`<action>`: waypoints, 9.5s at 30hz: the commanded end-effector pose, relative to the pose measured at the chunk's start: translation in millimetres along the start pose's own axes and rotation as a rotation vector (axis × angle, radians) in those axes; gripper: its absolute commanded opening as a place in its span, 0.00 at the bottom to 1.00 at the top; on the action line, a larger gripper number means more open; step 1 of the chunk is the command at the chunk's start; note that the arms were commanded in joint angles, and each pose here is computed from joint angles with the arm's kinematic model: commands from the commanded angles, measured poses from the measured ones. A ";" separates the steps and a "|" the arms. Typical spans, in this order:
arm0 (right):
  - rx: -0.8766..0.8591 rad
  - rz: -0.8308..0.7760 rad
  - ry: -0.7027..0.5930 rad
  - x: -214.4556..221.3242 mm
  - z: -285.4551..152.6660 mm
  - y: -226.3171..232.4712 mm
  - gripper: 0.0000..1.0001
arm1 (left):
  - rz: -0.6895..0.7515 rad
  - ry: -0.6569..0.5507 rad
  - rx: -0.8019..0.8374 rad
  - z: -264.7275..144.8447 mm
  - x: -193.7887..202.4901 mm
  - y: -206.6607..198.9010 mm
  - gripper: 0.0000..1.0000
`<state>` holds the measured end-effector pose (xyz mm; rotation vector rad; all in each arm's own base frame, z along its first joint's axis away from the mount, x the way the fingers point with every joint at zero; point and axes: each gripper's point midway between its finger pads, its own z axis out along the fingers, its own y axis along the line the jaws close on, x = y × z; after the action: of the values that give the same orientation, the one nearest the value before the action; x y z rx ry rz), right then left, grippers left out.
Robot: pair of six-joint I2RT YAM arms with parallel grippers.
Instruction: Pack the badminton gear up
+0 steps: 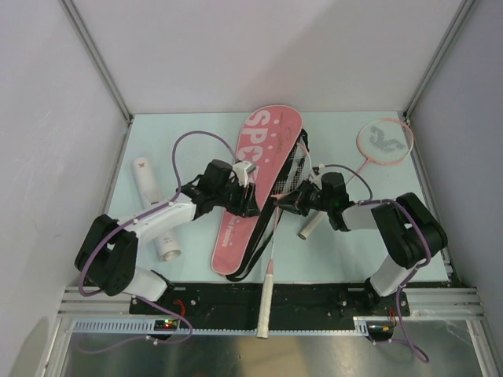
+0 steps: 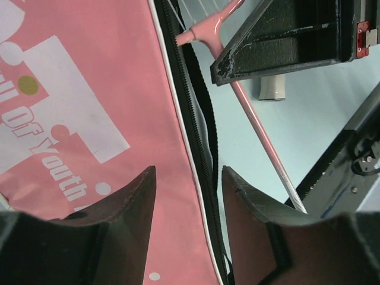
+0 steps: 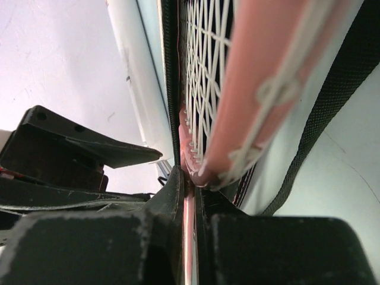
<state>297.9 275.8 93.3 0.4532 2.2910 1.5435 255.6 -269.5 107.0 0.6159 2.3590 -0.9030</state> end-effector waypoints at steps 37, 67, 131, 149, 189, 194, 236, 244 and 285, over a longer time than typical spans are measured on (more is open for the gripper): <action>-0.086 -0.078 0.009 12.0 3.6 30.5 0.00 | 0.313 -0.071 -0.561 11.3 -1.0 35.0 0.16; -0.117 0.005 -0.221 -55.0 26.6 59.2 0.00 | 0.243 -0.244 -0.286 -19.1 11.0 -9.4 0.00; 0.434 -0.059 -0.286 -81.1 -51.9 -4.4 0.57 | -0.120 -0.236 -0.252 -7.6 6.2 -8.7 0.00; 0.856 0.124 -0.559 -123.7 -133.6 -92.1 0.57 | -0.180 -0.173 -0.206 14.6 21.7 -0.7 0.00; 1.002 -0.157 -0.207 23.1 -117.1 -97.0 0.43 | -0.313 -0.348 -0.251 -14.1 3.1 32.6 0.00; 0.952 -0.204 -0.212 -6.7 -129.4 -91.7 0.55 | -0.309 -0.353 -0.223 -17.1 1.0 26.5 0.00; 1.049 -0.195 -0.436 -121.7 -134.1 -106.7 0.00 | -0.364 -0.378 -0.038 3.9 -47.9 -12.7 0.00; 0.943 -0.298 -0.384 -82.0 -137.9 -70.5 0.00 | -0.334 -0.345 -0.033 27.5 -61.5 -12.5 0.00; 0.684 -0.406 -0.222 -19.7 -42.2 -5.2 0.00 | -0.111 -0.225 0.038 37.2 -16.6 -33.3 0.00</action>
<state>270.3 212.9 76.6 0.2951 2.5905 0.3946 269.1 -312.1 89.5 0.2645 2.2864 -0.9439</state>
